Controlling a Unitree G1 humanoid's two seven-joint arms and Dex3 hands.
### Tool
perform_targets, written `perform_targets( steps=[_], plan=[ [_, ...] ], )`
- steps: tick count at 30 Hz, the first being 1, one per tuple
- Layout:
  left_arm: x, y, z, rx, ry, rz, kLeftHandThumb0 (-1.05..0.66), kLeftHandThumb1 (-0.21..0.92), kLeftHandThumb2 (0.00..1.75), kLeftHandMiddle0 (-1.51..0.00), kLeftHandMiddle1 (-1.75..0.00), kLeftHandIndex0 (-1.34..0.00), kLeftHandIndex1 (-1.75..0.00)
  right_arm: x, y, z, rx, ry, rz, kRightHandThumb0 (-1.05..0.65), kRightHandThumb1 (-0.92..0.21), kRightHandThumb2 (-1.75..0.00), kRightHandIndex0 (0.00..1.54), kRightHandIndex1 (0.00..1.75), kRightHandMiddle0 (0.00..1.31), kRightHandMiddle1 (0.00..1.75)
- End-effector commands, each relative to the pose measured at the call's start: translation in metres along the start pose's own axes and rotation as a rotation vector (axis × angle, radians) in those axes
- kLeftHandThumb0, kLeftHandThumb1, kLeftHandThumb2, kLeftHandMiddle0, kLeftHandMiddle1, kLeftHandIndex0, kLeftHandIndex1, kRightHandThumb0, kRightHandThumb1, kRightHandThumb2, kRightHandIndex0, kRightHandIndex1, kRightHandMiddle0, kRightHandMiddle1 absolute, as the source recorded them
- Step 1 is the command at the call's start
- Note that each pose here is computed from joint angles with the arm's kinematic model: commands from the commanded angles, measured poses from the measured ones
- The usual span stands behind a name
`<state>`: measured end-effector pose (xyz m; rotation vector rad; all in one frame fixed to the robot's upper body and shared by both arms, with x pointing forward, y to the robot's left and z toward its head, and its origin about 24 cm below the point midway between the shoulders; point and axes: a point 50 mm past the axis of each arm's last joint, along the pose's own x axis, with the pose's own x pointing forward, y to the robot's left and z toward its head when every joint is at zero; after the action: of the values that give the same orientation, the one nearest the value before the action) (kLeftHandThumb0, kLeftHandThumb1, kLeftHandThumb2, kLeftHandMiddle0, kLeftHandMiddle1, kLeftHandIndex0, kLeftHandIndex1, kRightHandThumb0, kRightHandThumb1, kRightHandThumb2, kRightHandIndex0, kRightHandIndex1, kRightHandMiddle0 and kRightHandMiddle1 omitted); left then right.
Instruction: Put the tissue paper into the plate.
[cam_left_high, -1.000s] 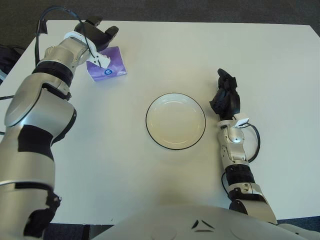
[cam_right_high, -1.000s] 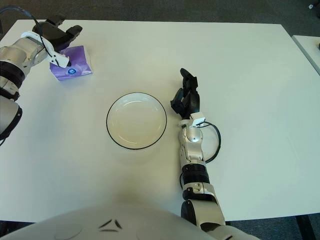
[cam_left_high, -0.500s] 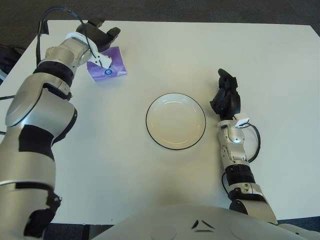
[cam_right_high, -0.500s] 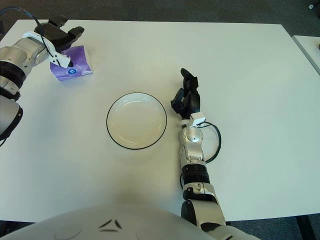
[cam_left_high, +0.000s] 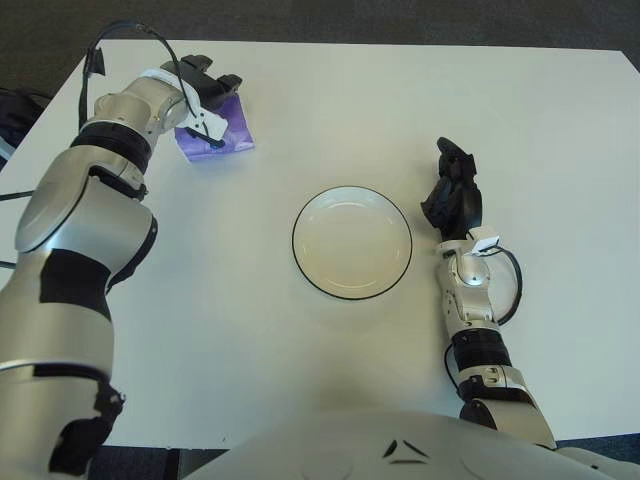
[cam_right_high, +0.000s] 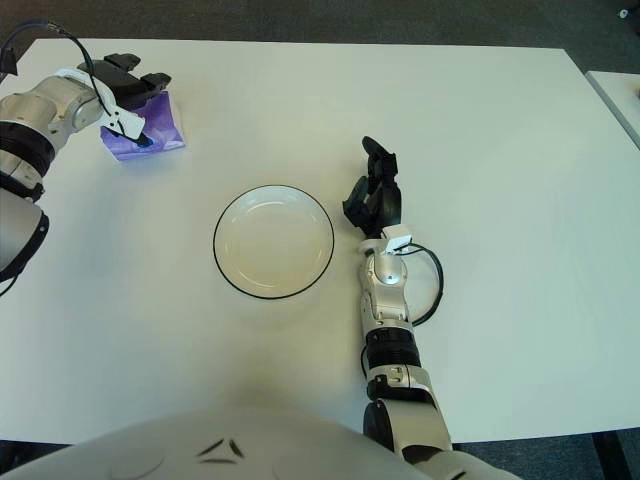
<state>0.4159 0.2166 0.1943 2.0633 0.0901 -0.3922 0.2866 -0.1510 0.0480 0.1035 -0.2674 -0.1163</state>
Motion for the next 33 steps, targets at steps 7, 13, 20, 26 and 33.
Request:
perform_targets(
  steps=[7,13,20,26,33],
  plan=[
    [0.003,0.001,0.007,-0.009,-0.015,-0.067,-1.05,0.92,0.16,0.00,0.00,0.00,0.00,-0.054,-0.031,-0.054,-0.025,0.291,-0.107,-0.48,-0.92,-0.98,0.33,0.05,0.00,0.72],
    [0.003,0.000,0.010,-0.019,-0.031,-0.098,-1.05,0.92,0.17,0.00,0.00,0.00,0.00,-0.054,-0.032,-0.054,-0.027,0.291,-0.109,-0.48,-0.92,-0.98,0.33,0.05,0.00,0.71],
    [0.005,-0.002,0.014,-0.039,-0.033,-0.125,-1.05,0.92,0.22,0.00,0.00,0.00,0.00,-0.054,-0.034,-0.054,-0.027,0.291,-0.109,-0.48,-0.92,-0.97,0.33,0.05,0.00,0.70],
    [0.007,-0.003,0.017,-0.027,-0.022,-0.130,-1.05,0.92,0.24,0.00,0.00,0.00,0.00,-0.054,-0.035,-0.054,-0.025,0.288,-0.107,-0.47,-0.92,-0.97,0.33,0.05,0.00,0.70],
    [0.009,-0.006,0.019,-0.003,-0.004,-0.117,-1.05,0.92,0.29,0.00,0.00,0.00,0.00,-0.055,-0.036,-0.055,-0.025,0.292,-0.102,-0.47,-0.92,-0.98,0.33,0.05,0.00,0.70]
  ],
)
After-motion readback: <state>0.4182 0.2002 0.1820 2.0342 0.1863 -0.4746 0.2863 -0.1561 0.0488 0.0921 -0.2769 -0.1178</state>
